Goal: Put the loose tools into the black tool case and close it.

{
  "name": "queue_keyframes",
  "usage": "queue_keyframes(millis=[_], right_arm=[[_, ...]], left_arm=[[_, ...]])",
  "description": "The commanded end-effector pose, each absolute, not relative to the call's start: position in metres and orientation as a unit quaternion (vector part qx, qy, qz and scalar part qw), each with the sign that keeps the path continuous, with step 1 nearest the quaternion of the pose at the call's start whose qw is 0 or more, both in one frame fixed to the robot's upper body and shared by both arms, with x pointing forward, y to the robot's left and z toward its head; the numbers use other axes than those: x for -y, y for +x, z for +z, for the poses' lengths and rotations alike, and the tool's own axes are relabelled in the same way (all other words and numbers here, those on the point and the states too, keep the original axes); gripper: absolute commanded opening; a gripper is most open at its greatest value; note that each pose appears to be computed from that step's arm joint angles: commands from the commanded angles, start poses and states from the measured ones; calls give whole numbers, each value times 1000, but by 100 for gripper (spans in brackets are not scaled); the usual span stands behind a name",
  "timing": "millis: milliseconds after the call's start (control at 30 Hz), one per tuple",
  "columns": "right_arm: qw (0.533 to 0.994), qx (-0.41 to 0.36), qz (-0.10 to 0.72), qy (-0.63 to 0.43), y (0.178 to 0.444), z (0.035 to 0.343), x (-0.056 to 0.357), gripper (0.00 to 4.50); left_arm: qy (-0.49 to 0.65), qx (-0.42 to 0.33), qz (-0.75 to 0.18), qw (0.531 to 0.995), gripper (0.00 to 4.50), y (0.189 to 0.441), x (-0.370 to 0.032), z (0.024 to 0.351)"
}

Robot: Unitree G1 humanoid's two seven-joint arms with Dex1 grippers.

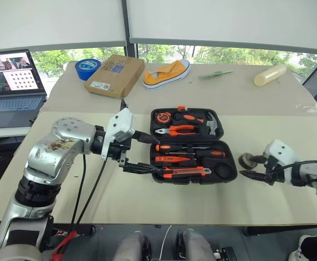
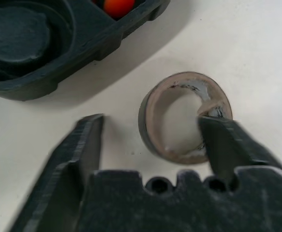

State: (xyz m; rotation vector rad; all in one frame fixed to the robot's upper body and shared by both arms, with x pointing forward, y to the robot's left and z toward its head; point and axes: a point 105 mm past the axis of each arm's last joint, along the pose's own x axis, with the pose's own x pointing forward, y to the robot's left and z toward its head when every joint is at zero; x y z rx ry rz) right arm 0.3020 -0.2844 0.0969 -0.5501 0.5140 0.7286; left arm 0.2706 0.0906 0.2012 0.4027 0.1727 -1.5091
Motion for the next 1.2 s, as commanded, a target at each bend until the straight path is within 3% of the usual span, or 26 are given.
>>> queue_keyframes(millis=[33, 200, 433, 600, 800, 1033, 1200], right_arm=[[864, -237, 350, -272, 304, 98, 282, 169], [872, -218, 349, -265, 303, 105, 278, 6], [891, -132, 374, -218, 300, 167, 257, 2], [858, -114, 463, -190, 278, 195, 210, 2], [810, -148, 506, -256, 266, 168, 180, 2], [794, -216, 478, -306, 265, 127, 199, 2], [799, -220, 466, -309, 270, 122, 203, 2]], left_arm=[[197, -59, -677, 707, 450, 269, -90, 208], [206, -65, -669, 711, 450, 275, -91, 201], [209, -62, -669, 711, 450, 279, -92, 202], [214, -56, -673, 706, 450, 280, -89, 202], [215, -48, -678, 701, 450, 281, -83, 200], [218, -50, -678, 700, 450, 279, -84, 200], [221, -50, -676, 701, 450, 280, -85, 200]])
